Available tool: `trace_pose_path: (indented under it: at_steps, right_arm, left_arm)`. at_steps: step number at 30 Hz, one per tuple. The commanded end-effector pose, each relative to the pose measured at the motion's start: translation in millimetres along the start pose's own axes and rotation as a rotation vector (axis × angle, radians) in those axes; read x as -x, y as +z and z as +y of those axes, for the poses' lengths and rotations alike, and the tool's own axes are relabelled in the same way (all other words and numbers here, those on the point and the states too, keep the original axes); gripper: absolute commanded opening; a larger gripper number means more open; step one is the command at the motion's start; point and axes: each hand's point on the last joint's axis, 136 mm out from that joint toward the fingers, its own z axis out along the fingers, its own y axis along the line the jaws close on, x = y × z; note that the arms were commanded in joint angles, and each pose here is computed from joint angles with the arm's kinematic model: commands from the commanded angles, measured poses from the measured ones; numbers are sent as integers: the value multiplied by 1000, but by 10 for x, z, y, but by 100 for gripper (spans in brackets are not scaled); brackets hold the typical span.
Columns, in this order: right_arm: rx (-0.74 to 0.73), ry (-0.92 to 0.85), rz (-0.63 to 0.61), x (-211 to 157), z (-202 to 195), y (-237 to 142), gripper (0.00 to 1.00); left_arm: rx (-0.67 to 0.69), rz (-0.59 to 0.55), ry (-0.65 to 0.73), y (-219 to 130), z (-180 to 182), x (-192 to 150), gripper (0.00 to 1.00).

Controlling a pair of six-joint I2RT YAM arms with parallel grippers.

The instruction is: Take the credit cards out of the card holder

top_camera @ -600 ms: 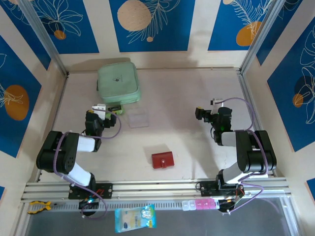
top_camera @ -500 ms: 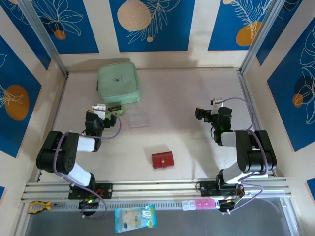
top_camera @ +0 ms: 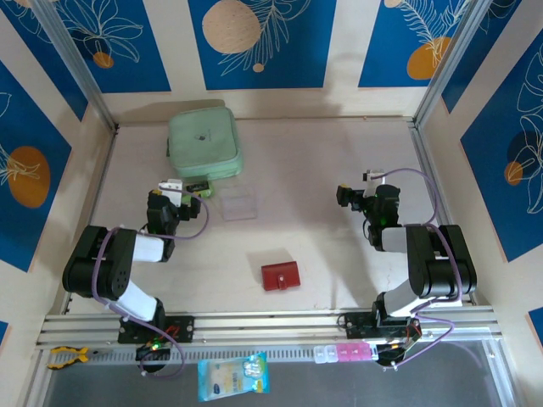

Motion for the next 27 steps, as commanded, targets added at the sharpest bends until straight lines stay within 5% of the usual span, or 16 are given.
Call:
trace_pose_path:
  at_steps: [1, 27]
  right_arm:
    - [13, -2, -4, -18, 20, -4, 99]
    - [-2, -20, -2, 16, 44, -14, 99]
  left_arm:
    - [-12, -16, 3, 0, -4, 24, 100]
    - [32, -28, -10, -66, 87, 137, 100]
